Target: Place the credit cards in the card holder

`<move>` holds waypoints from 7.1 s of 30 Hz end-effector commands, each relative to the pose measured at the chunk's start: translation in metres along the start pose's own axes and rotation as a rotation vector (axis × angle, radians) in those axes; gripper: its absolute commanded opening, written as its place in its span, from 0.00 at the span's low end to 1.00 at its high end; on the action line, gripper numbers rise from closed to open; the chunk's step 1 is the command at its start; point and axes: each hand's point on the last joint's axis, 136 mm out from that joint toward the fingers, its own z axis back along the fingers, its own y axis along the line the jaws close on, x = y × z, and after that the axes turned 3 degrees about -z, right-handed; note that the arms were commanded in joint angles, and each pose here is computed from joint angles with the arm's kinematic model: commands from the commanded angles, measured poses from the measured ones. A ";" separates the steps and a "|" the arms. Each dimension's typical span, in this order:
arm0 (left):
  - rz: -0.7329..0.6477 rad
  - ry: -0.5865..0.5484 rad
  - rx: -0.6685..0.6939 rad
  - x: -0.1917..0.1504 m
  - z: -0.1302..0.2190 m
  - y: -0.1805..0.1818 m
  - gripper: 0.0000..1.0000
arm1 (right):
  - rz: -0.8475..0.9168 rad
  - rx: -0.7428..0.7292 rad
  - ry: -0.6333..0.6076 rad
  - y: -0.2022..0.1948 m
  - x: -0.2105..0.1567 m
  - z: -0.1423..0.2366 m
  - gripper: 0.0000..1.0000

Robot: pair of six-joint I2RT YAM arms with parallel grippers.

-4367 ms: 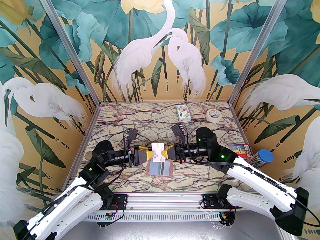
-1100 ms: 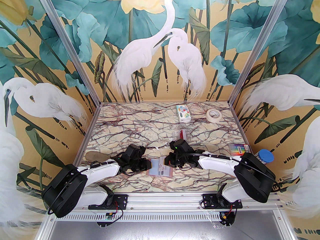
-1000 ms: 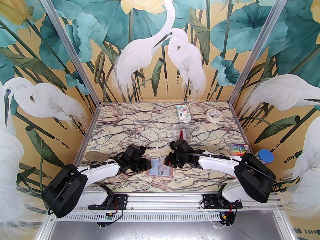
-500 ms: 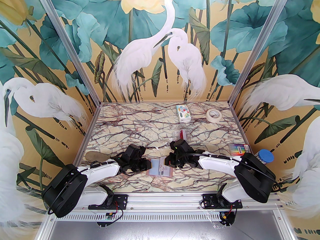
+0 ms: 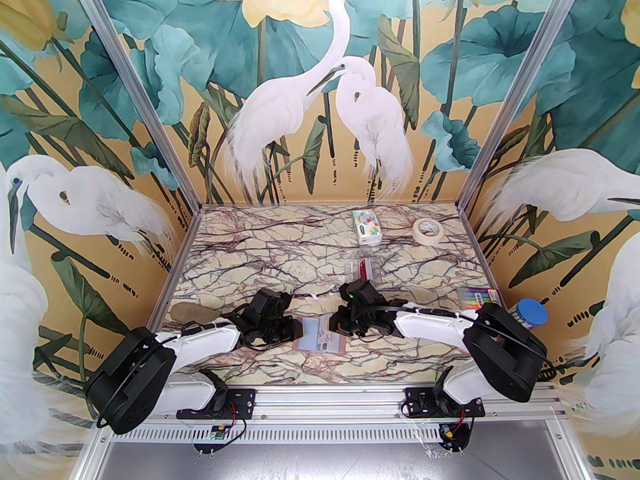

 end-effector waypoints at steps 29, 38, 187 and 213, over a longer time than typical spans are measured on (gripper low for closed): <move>0.004 0.006 0.040 -0.002 -0.004 0.011 0.21 | -0.028 0.017 0.017 -0.009 -0.011 -0.009 0.00; 0.003 0.006 0.037 -0.001 -0.004 0.010 0.21 | -0.029 0.013 0.029 -0.011 -0.015 -0.009 0.00; -0.001 0.017 0.097 -0.006 -0.002 0.023 0.21 | -0.021 -0.185 0.080 -0.021 -0.010 -0.021 0.30; 0.001 0.018 0.094 -0.007 -0.002 0.023 0.20 | -0.002 -0.199 0.112 -0.010 -0.016 -0.031 0.27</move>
